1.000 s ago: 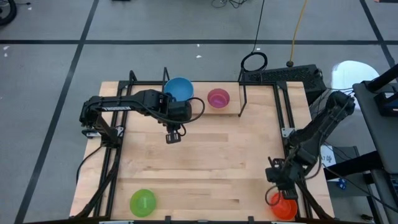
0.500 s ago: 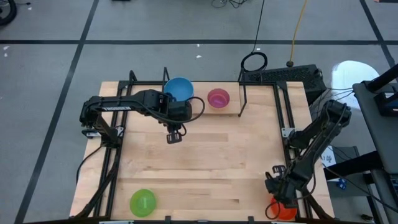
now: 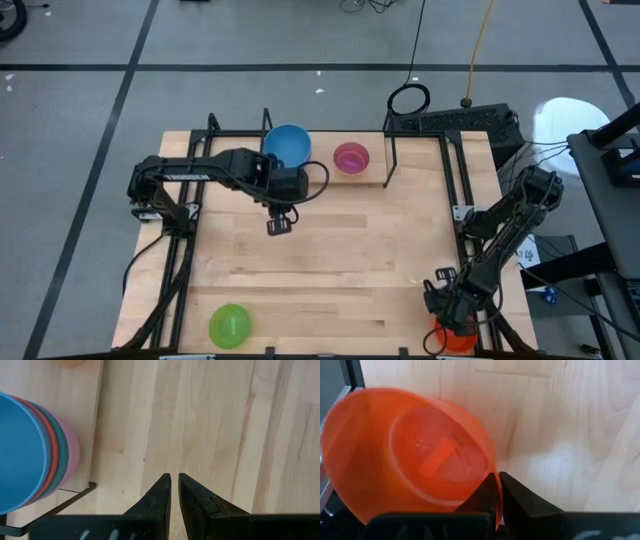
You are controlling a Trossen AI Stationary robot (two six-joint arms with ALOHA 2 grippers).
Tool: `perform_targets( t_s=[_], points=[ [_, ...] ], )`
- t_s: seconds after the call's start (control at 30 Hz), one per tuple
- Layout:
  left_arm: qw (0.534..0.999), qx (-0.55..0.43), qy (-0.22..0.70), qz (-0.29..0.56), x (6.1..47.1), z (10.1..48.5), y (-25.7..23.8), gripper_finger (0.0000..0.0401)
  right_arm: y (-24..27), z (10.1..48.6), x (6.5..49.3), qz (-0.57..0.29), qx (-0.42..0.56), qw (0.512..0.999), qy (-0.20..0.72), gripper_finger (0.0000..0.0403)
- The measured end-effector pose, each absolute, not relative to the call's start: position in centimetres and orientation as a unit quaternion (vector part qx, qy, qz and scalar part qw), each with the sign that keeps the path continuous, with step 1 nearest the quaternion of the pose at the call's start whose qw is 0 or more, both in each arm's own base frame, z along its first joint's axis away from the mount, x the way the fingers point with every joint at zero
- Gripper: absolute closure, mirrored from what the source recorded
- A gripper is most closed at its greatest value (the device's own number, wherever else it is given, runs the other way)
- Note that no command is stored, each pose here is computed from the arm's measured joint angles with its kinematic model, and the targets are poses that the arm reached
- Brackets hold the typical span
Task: Place and stack bowls onto a shelf
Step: Stack the orange bowl on top of the purple bowl on the shelf
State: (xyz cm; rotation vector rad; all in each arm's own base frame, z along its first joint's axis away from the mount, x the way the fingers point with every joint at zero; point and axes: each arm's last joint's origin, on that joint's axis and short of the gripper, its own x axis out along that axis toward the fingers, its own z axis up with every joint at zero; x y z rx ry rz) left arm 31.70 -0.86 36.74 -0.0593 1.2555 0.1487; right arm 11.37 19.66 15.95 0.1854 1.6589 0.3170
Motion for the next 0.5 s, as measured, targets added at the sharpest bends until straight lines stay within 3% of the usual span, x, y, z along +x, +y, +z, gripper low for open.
perform_targets(
  t_s=[0.5],
  points=[
    [0.805, -0.02, 0.589, 0.073, 31.6, 36.7, -1.0, 0.0359, 15.7, 19.2, 12.9, 0.056, 0.15, 0.672, 0.723, 0.0402]
  ],
)
